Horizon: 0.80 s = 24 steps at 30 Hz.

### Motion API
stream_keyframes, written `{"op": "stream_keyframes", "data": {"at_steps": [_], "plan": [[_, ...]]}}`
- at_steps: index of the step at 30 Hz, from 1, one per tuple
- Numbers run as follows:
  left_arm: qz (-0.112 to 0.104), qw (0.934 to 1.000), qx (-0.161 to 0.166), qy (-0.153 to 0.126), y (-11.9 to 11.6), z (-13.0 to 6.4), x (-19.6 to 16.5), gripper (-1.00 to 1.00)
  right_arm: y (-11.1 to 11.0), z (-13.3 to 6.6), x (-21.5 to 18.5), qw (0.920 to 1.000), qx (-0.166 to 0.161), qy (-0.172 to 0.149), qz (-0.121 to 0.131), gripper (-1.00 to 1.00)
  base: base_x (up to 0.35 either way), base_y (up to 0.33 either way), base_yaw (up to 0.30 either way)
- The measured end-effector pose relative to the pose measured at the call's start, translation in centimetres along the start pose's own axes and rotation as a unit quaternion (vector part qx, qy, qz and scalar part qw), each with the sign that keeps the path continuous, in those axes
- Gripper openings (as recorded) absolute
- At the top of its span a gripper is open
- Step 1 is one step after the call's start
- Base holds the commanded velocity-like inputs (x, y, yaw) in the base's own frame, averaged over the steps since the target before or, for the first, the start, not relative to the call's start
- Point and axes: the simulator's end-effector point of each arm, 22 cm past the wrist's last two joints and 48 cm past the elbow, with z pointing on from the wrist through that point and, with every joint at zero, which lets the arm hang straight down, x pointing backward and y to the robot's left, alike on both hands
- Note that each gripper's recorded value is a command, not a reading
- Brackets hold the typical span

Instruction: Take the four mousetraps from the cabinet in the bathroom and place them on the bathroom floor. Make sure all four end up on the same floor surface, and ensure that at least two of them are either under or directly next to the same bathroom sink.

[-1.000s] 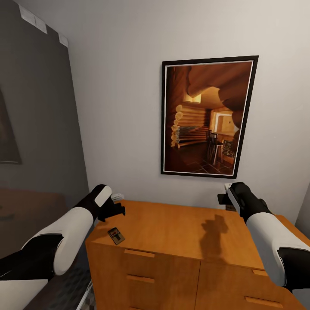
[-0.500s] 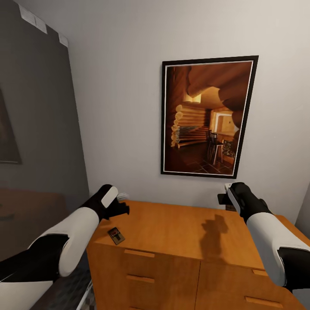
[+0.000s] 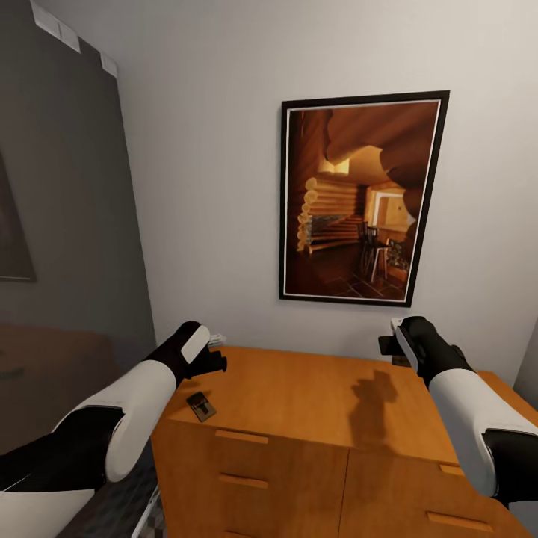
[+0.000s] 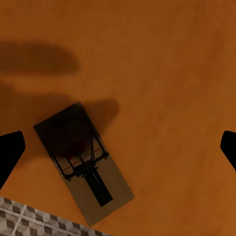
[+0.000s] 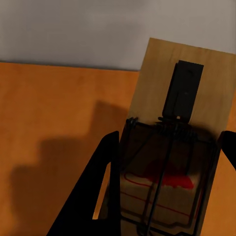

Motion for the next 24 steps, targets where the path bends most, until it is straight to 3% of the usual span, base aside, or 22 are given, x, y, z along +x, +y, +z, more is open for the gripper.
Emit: {"op": "stream_keyframes", "data": {"at_steps": [24], "plan": [[-0.003, 0.9999, -0.006, 0.009, 0.4, 1.1, 1.2, 1.0, -0.3, -0.2, -0.2, 1.0, 0.001, 0.0, -0.001, -1.0, 0.0, 0.0, 0.0]]}}
